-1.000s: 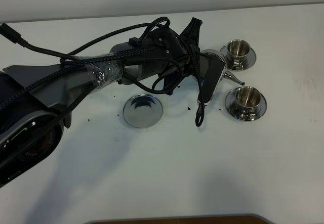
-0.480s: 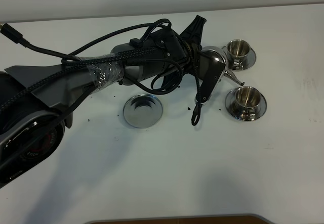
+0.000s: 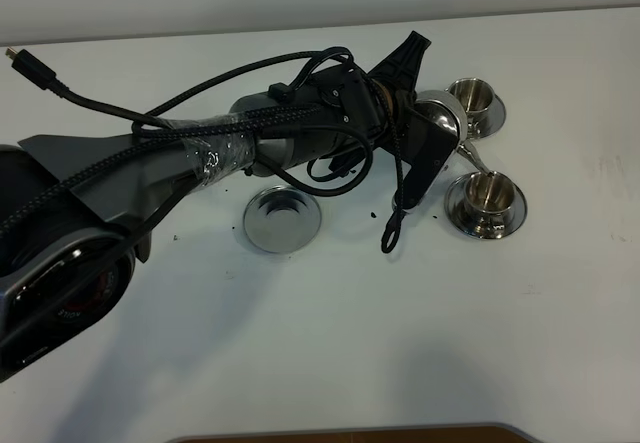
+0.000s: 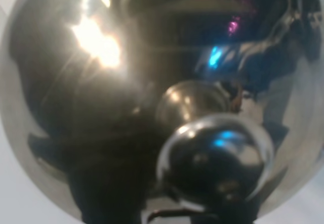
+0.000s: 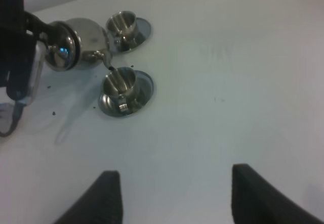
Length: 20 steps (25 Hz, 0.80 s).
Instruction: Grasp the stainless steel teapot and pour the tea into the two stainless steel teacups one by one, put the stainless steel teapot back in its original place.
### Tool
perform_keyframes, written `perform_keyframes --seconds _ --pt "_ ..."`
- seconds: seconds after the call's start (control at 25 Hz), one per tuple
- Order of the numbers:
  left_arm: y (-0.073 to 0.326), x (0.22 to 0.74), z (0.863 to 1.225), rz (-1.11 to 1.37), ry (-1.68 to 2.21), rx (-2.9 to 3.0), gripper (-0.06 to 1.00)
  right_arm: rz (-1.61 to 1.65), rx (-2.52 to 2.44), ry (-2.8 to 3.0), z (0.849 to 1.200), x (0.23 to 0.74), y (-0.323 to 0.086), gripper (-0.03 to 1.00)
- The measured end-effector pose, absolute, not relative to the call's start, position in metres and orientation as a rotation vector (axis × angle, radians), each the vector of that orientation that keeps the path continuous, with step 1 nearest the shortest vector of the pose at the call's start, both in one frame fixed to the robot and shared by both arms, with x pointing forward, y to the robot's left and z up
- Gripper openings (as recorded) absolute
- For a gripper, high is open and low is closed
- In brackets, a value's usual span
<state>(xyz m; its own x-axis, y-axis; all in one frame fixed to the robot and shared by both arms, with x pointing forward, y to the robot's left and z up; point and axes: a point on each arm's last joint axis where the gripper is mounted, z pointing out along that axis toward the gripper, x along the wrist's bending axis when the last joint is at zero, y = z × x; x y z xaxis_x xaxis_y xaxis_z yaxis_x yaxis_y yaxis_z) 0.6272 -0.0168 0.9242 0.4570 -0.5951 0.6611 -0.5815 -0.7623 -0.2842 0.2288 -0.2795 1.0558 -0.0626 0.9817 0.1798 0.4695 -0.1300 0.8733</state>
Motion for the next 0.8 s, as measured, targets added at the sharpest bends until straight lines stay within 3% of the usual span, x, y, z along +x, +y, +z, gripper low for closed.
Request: perform_keyframes --seconds 0.8 --pt "-0.0247 0.6267 0.9303 -1.294 1.302 -2.407 0.24 1.143 1.638 1.564 1.0558 0.2288 -0.2795 0.48"
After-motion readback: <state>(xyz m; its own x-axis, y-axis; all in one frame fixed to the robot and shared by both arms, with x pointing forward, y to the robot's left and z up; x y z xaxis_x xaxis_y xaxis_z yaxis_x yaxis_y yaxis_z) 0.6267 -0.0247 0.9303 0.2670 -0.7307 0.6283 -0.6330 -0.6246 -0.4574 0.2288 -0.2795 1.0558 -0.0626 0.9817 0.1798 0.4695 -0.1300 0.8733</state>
